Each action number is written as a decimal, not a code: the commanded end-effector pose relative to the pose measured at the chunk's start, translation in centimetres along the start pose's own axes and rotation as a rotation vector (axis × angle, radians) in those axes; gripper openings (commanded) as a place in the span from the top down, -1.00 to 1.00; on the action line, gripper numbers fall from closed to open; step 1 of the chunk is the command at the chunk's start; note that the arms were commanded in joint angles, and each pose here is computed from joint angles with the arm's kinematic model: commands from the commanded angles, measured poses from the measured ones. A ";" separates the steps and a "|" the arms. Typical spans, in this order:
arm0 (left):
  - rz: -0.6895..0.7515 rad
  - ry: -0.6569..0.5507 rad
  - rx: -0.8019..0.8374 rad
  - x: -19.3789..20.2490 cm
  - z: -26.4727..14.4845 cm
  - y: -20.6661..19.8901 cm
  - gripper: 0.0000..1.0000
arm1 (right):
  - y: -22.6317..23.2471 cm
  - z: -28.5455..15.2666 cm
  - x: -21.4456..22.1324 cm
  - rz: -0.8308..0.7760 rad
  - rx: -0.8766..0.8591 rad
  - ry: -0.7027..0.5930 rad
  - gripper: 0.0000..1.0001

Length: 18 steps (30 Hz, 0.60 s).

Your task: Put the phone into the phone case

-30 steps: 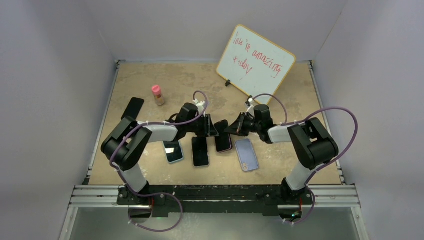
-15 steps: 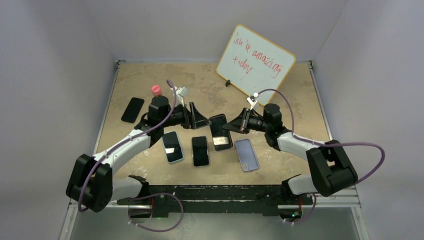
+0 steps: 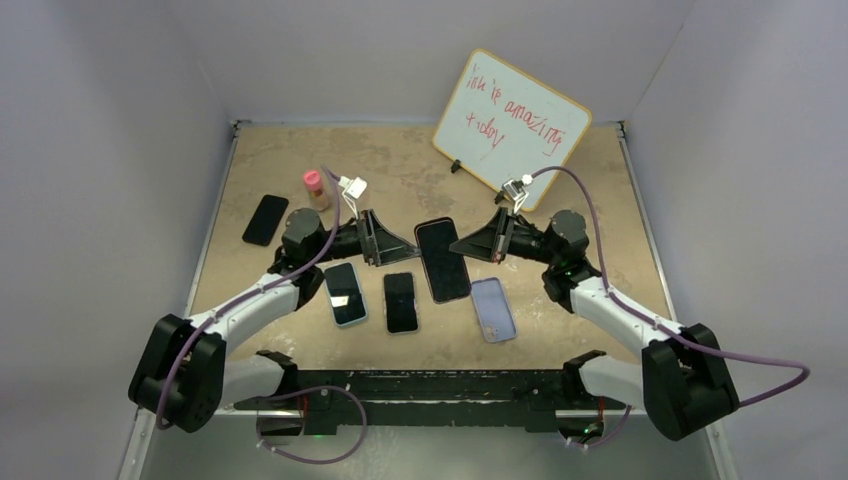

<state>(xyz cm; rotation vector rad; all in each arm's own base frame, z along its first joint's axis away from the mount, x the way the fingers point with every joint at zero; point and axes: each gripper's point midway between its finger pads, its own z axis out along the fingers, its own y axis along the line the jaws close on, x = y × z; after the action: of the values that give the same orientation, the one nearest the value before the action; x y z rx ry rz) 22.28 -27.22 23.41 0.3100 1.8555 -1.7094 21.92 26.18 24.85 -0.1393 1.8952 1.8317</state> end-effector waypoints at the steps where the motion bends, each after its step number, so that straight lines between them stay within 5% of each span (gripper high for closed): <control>1: 0.062 -0.042 0.139 -1.1 -0.3 -3.4 -0.36 | 3.2 0.2 -0.9 -0.060 -0.063 -0.009 1.00; 11: 0.002 -0.024 0.114 0.0 0.6 -1.6 0.10 | 2.9 1.1 -0.2 0.004 -0.087 0.002 1.00; 15: -0.034 -0.030 0.098 0.1 0.9 -1.1 0.61 | 2.4 1.3 -0.1 0.023 -0.083 -0.002 1.00; 18: -0.121 -0.039 0.021 0.3 1.0 0.5 0.96 | 1.1 1.3 0.1 0.036 -0.033 -0.004 0.61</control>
<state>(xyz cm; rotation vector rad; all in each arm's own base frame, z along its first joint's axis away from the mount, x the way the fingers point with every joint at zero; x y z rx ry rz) 21.99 -28.12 23.58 0.2423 1.8343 -1.8310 21.43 27.47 23.99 -0.0994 1.9541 1.8896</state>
